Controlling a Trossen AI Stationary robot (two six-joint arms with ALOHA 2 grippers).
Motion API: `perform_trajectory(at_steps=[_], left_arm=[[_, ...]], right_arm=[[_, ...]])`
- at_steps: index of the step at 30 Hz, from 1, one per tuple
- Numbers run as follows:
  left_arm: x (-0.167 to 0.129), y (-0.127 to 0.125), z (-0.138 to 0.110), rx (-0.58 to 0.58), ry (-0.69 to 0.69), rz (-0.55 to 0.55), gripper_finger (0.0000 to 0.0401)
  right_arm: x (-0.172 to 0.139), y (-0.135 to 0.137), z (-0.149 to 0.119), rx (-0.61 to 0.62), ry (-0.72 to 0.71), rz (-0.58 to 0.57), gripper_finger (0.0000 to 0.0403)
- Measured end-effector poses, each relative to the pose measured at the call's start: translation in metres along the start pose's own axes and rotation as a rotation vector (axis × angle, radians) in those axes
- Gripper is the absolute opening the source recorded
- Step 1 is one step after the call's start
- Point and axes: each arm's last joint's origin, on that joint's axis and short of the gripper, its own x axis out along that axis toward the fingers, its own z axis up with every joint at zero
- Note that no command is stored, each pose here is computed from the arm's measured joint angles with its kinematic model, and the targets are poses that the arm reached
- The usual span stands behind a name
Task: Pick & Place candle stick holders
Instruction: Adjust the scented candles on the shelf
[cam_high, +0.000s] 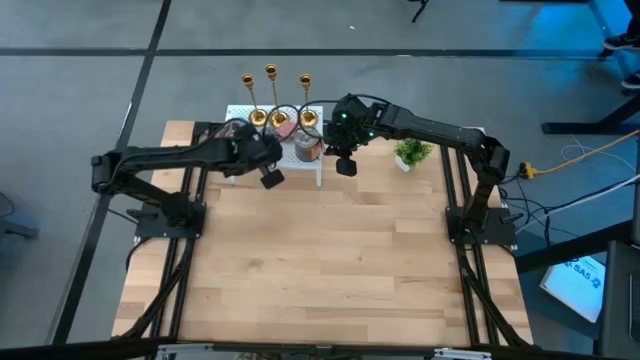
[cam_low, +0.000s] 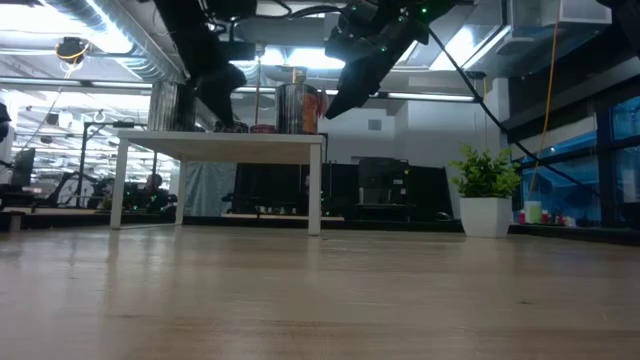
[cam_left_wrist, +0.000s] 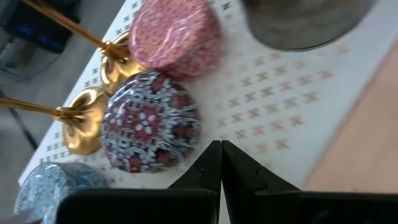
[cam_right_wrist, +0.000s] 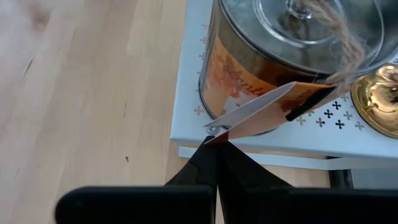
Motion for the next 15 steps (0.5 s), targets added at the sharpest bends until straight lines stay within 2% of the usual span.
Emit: perform_trajectory(at_steps=[7, 15], left_arm=[[0.0104, 0.0072, 0.0001, 0.004, 0.033, 0.087, 0.0002], [0.0111, 0.0089, 0.0007, 0.013, 0.027, 0.123, 0.0002]], right_arm=[[0.0, 0.0, 0.0, -0.014, 0.0, 0.0, 0.0], [-0.0001, -0.0002, 0.0005, -0.016, -0.004, -0.002, 0.0]])
